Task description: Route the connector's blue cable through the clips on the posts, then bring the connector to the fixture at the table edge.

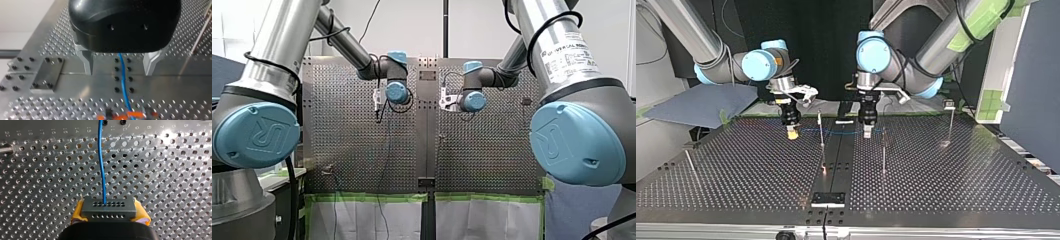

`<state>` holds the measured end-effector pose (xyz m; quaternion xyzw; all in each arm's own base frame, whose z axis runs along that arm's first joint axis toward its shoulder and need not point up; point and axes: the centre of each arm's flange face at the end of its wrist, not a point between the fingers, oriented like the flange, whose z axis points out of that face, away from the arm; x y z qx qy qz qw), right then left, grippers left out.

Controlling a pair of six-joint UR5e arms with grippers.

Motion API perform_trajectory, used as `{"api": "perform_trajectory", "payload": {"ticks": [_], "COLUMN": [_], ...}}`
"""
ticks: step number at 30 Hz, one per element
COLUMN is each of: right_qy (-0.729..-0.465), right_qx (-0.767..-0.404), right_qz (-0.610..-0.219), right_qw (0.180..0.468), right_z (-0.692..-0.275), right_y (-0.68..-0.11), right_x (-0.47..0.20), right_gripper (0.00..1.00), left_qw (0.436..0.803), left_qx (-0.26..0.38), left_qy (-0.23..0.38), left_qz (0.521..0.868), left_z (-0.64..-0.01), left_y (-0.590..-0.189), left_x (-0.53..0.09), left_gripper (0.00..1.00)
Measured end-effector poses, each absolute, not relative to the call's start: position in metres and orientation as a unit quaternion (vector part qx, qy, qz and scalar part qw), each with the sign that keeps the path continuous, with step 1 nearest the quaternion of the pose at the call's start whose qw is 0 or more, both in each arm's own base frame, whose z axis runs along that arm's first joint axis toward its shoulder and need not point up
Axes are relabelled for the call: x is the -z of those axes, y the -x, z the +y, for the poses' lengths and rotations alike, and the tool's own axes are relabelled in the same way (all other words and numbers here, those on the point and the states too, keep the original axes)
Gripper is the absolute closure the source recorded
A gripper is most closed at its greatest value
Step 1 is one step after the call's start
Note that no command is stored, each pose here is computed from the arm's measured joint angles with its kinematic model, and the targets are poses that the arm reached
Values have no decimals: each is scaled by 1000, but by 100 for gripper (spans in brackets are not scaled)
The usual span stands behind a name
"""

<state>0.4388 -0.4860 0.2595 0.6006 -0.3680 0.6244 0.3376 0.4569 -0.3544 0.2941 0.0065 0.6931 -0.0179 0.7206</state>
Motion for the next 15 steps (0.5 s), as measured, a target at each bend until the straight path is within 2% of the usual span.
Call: {"api": "perform_trajectory", "payload": {"ticks": [15], "right_qy": [-604], "right_qx": [-621], "right_qz": [-370], "right_qw": [335], "right_z": [-485], "right_y": [-438], "right_x": [-258], "right_gripper": [100], "left_qw": [724], "left_qx": [-26], "left_qy": [46], "left_qz": [687], "left_z": [-349], "left_y": [-471], "left_x": [-295], "left_gripper": [1]}}
